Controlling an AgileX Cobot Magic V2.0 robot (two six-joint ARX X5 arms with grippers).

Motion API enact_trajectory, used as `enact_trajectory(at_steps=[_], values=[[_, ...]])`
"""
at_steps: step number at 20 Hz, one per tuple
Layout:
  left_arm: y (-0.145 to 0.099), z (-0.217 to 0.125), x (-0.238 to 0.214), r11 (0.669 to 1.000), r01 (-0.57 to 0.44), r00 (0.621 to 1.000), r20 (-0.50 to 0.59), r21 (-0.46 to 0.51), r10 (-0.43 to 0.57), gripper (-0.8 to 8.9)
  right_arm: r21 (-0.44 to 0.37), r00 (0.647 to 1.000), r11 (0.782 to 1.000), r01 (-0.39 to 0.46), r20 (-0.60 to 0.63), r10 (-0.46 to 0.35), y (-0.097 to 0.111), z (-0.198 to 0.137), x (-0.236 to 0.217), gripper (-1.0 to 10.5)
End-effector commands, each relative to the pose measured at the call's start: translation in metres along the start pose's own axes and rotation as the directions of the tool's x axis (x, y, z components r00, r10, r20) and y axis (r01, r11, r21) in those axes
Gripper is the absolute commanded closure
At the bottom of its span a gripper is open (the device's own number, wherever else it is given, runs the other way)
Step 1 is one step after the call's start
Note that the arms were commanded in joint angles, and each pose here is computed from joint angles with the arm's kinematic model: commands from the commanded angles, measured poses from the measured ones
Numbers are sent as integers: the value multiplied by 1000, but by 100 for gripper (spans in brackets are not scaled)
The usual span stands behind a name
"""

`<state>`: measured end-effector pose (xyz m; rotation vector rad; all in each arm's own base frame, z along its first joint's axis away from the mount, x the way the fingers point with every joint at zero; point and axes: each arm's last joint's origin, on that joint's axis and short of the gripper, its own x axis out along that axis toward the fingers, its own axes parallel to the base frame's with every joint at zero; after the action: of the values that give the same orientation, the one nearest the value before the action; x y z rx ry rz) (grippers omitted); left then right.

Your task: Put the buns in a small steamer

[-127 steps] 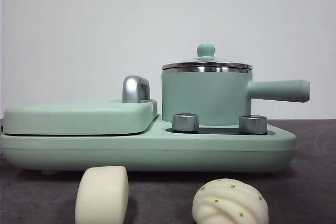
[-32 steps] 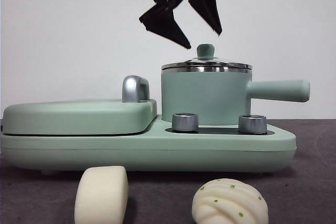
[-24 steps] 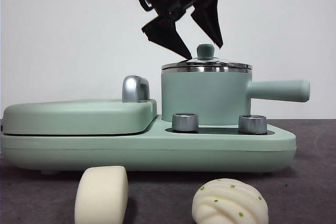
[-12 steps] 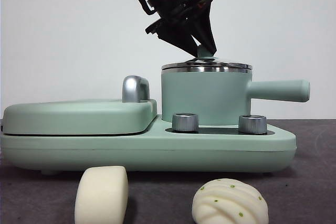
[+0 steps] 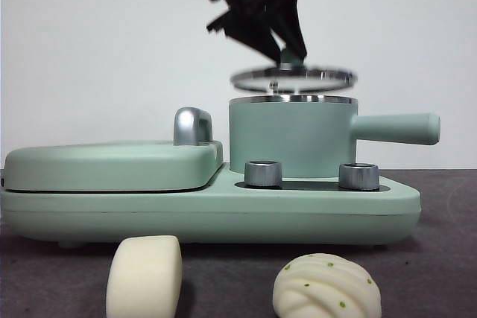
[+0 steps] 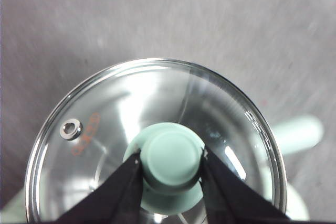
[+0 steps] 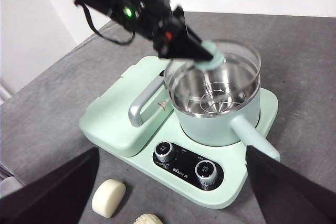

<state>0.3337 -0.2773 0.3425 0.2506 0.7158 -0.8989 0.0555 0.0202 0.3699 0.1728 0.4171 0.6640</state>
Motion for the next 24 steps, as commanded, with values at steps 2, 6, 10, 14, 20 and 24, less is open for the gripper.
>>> enact_trajectory(at_steps=[2, 6, 10, 14, 20, 24], values=[[-4, 29, -29, 1000, -8, 995, 98, 20, 6, 802, 18, 1000, 1000, -3, 11, 3, 2, 4, -2, 503], [-2, 38, -55, 1000, -22, 995, 94, 13, 21, 802, 117, 997, 991, -70, -34, 74, -3, 6, 7, 504], [10, 36, -75, 999, -48, 996, 70, -18, 49, 802, 205, 974, 968, -143, -142, 174, -12, 10, 31, 504], [22, 32, -96, 996, -81, 995, 59, -43, 83, 802, 242, 937, 959, -145, -279, 212, -13, 10, 63, 503], [42, 28, -123, 987, -137, 986, 84, -83, 144, 802, 204, 866, 974, -99, -464, 186, 17, 0, 124, 503], [60, 23, -133, 976, -179, 978, 83, -121, 189, 802, 175, 789, 979, -106, -585, 190, 53, -23, 172, 503]])
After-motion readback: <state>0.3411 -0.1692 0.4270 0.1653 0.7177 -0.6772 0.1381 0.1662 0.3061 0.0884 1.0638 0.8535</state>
